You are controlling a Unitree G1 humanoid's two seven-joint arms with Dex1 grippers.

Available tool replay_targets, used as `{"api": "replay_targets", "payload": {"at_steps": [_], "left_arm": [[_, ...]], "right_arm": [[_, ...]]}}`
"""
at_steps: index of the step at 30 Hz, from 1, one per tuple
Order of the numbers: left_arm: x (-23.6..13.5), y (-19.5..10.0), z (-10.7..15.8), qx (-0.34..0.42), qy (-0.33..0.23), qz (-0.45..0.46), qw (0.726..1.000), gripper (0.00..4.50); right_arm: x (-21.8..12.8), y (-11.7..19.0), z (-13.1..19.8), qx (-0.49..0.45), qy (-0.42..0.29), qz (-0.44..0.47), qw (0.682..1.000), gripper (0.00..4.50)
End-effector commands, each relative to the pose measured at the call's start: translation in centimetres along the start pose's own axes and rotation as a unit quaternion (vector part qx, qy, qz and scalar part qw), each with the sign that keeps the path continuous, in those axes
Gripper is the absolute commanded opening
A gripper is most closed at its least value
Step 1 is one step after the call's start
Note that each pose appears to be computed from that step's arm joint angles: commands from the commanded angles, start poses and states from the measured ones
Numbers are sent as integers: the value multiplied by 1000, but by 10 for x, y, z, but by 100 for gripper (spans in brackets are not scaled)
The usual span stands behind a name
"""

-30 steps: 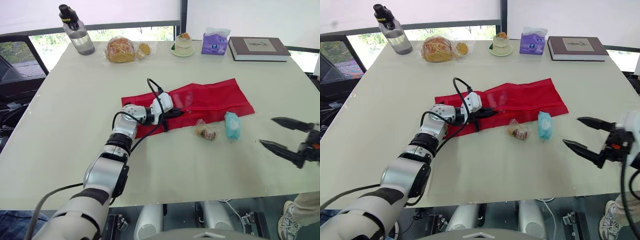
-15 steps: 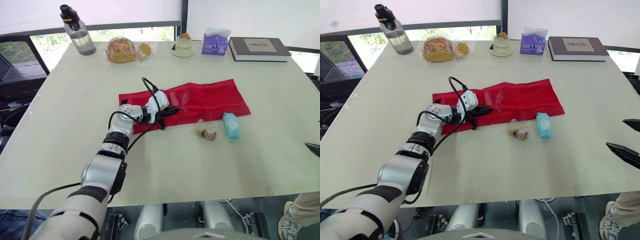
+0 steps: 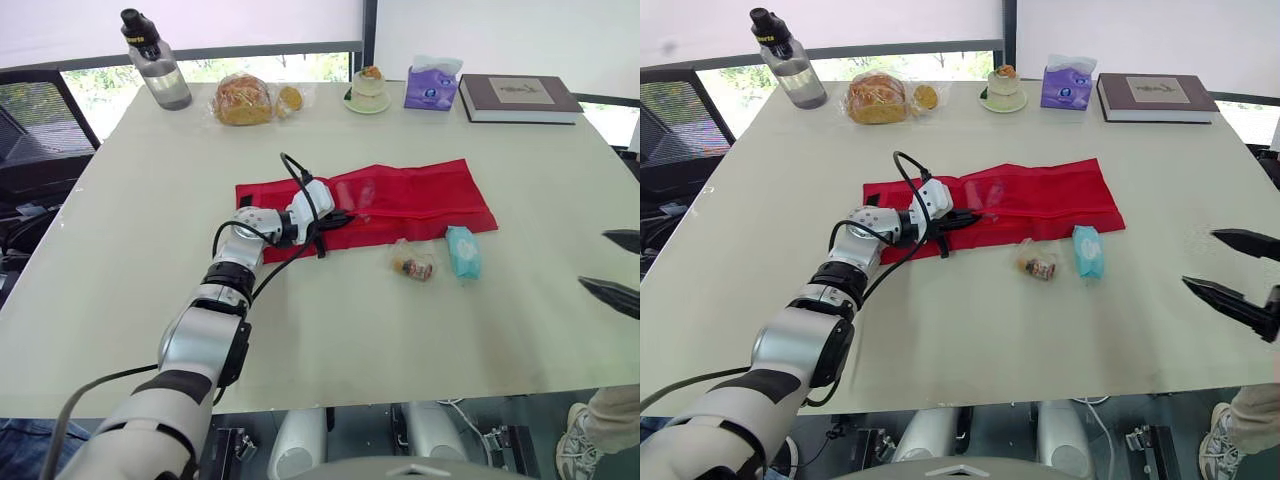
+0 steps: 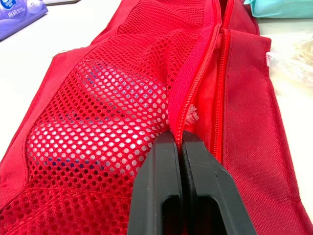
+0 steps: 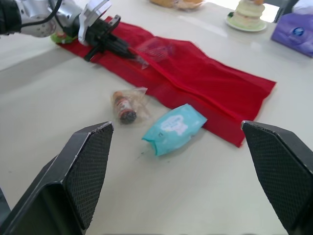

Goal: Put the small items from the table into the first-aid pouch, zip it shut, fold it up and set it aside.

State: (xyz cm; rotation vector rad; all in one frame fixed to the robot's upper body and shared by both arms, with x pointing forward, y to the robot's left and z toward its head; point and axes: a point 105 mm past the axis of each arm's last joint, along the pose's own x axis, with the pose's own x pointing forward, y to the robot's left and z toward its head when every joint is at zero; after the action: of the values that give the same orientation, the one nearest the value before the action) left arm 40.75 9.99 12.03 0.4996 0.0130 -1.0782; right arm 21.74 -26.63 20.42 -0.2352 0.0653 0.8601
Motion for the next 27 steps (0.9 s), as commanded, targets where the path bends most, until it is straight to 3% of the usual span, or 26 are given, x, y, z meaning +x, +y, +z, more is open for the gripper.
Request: {"api": "replay_targets", "payload": {"at_steps": [1,5,13,19,26,27], "left_arm": [[-4,10,12,15,-17,17,1000,0],[-5,11,12,16,-17,20,1000,0],[-5,5,11,21,-22,16,999,0],[-4,4,12,21,-25,21,999,0],[-3,4,14,21,-26,23,999,0],[-3,4,14,22,-26,23,999,0]], "right_arm": [[24,6,1,-15,-15,19,1000,446],[56,6,-8,-24,-6,-3,1000,446],[137,39,-25,-28,8,90,995,446],[168,43,-42,-71,49,130,988,446],[181,36,-67,-111,111,132,979,446],[183,36,-67,-112,109,133,979,422]]}}
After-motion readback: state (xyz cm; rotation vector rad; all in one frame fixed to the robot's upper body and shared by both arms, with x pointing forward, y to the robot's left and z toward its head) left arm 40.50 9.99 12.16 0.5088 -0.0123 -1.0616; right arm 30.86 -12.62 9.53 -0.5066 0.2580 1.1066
